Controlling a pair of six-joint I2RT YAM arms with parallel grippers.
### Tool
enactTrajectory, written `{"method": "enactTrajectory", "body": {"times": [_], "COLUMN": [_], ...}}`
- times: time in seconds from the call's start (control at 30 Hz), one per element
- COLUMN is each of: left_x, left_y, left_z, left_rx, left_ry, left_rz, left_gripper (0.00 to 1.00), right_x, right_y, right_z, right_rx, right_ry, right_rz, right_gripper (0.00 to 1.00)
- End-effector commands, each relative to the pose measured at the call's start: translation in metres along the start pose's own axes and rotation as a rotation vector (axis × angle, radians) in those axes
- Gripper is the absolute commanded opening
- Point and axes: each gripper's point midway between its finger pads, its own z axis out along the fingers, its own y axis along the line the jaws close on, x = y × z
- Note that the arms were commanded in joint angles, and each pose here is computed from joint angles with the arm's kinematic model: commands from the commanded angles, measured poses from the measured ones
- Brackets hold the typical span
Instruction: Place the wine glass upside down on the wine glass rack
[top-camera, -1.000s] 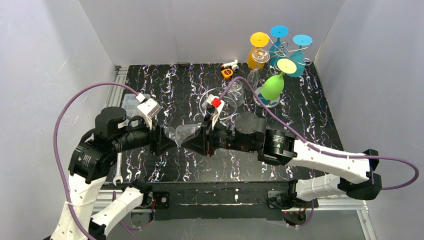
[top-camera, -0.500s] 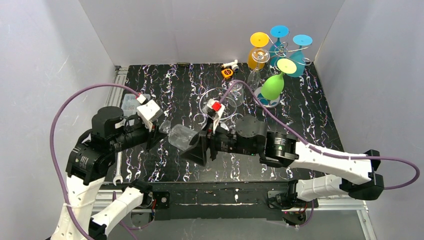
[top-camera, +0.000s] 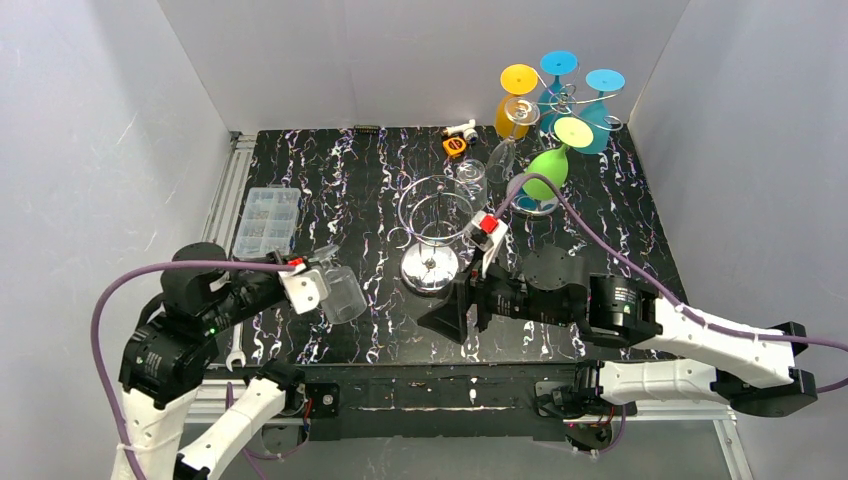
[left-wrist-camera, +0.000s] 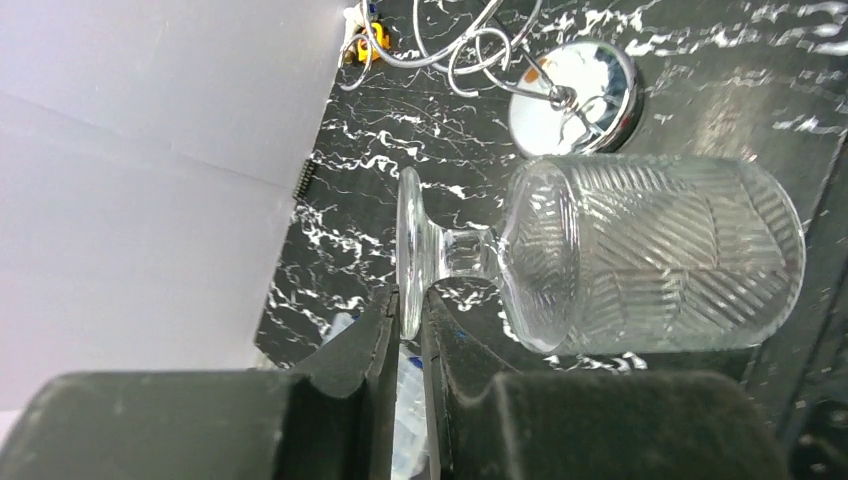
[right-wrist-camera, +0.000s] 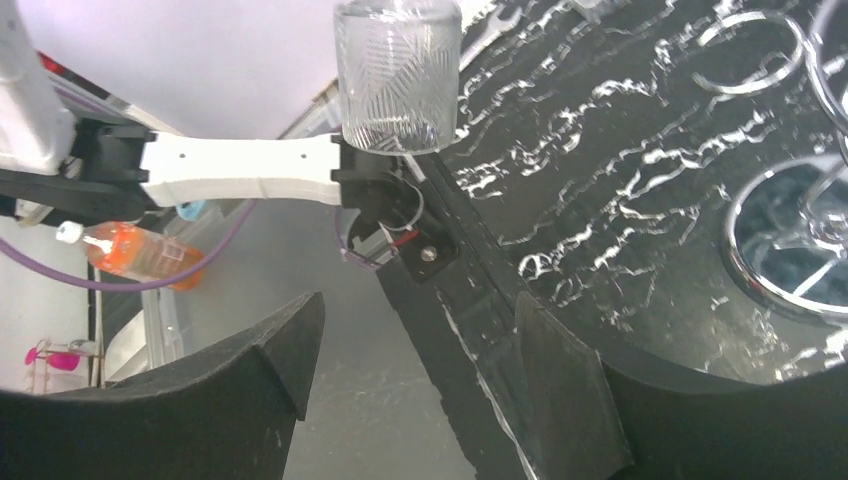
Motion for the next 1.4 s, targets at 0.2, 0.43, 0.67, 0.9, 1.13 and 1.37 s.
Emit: {"method": "enactTrajectory", "body": {"times": [0.2,0.43,0.67,0.9,1.13,1.37], "left_x": [-0.009,-0.013,-0.014,-0.014,-0.018,-0.014], "left_y": [0.014,0.012,0.006,-0.011,-0.008,-0.013], "left_z": [0.03,0.049,0.068,0.092,0.111,0.127], "left_rx": [-0.011,0.006,0.047,0.098,0.097,0.117], "left_ry": [-0.112,-0.177,-0.229,-0.287,-0.303,-0.305], "left_rz": [0.403,0.578,0.671,0.823,0.875,0.912], "left_gripper": [0.0,0.0,0.0,0.0,0.0,0.0], "right_x": [0.006,-0.009,-0.026,-0.036,-0.037,-0.041], "right_y": [-0.028,-0.039,-0.055,-0.072,-0.077,-0.079], "right_z": [0.012,-0.004,-0.038,-0.059,-0.057,-0.061], "right_rx": [0.089,0.14,0.234,0.339,0.374,0.384], "right_ry": [-0.103,-0.198,-0.264,-0.305,-0.295,-0.314], "right_rz": [0.048,0.057,0.05,0.033,0.014,0.011], "right_gripper": [0.83,0.83,0.81,0.79,0.78,0.77]}}
